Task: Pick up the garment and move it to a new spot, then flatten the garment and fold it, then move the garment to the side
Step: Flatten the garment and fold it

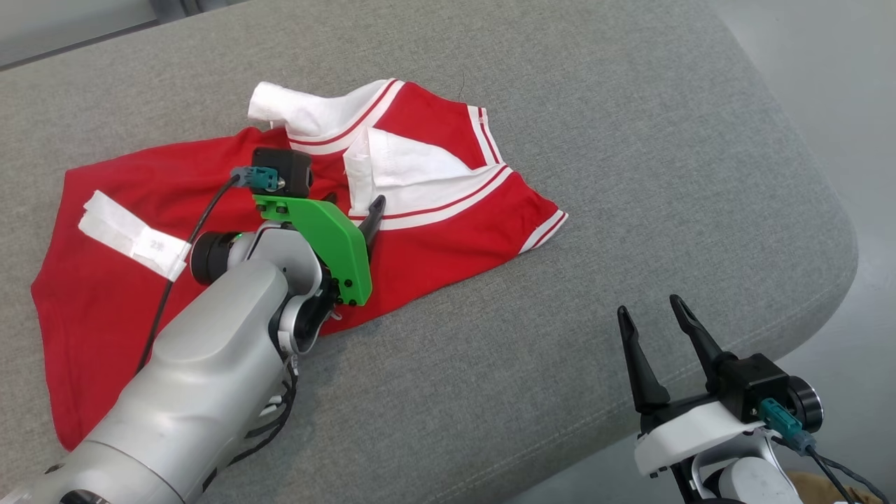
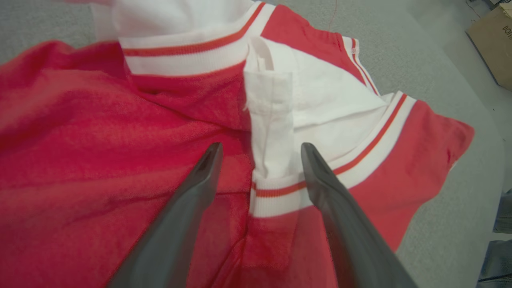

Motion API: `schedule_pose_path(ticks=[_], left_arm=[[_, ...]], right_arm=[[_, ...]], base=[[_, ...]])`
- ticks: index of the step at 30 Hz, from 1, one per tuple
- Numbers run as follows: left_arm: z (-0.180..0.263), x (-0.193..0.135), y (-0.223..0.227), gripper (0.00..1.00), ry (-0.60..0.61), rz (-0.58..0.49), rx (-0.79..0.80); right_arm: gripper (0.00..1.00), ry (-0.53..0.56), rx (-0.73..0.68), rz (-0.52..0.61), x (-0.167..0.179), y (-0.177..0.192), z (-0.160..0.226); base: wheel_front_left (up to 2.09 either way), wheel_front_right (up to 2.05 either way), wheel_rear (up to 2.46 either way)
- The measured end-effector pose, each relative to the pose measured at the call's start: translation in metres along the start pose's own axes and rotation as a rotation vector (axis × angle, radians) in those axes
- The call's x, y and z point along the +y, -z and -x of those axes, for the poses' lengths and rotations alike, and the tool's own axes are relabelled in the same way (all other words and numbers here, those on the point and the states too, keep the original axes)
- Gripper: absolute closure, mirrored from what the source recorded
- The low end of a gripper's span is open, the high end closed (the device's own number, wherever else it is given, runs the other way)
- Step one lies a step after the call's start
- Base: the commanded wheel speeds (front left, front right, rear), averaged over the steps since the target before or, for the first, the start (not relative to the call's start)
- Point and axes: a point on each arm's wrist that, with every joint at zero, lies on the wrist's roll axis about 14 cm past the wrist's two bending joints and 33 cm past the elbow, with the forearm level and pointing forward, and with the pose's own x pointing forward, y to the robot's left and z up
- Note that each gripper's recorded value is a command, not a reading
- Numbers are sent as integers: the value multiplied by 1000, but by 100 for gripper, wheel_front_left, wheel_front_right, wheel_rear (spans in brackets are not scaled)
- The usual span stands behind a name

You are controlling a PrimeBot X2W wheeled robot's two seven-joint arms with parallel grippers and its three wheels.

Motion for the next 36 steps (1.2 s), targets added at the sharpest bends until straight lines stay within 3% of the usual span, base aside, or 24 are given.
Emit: schedule_pose_path(ticks=[1,2,3,4,10,15,21,29,32,34,36], left_arm=[[-1,2,2,0,-5,-1,8],[-1,3,4,19,-7,-1,13],[-2,4,4,55,-9,-3,16],[-2,4,4,100,-6,-5,17],[-2,-22,-7,100,93,-33,-25],[7,-76,-13,100,261,-87,-65],[35,-131,34,100,442,-232,-18],[56,-109,94,100,456,-475,37],[63,-106,115,73,472,-507,53],[68,-108,125,46,493,-498,52],[72,-119,134,57,522,-446,38]], right_arm=[[0,3,0,0,-1,0,1],[0,5,-1,1,-1,0,1],[0,6,-2,1,-2,-1,1],[0,6,-4,0,-2,-1,1],[0,7,-6,-5,-2,-1,0],[0,2,-3,-11,-1,0,1],[0,-1,-2,-15,0,1,0],[0,-1,8,-20,0,4,-2],[0,-2,14,-18,0,6,-2],[0,-3,15,-16,1,6,-2],[0,-6,14,-16,1,6,-3]], base=[[0,0,0],[0,0,0],[0,0,0],[0,0,0],[0,0,0],[0,0,0],[0,0,0],[0,0,0],[0,0,0],[0,0,0],[0,0,0]])
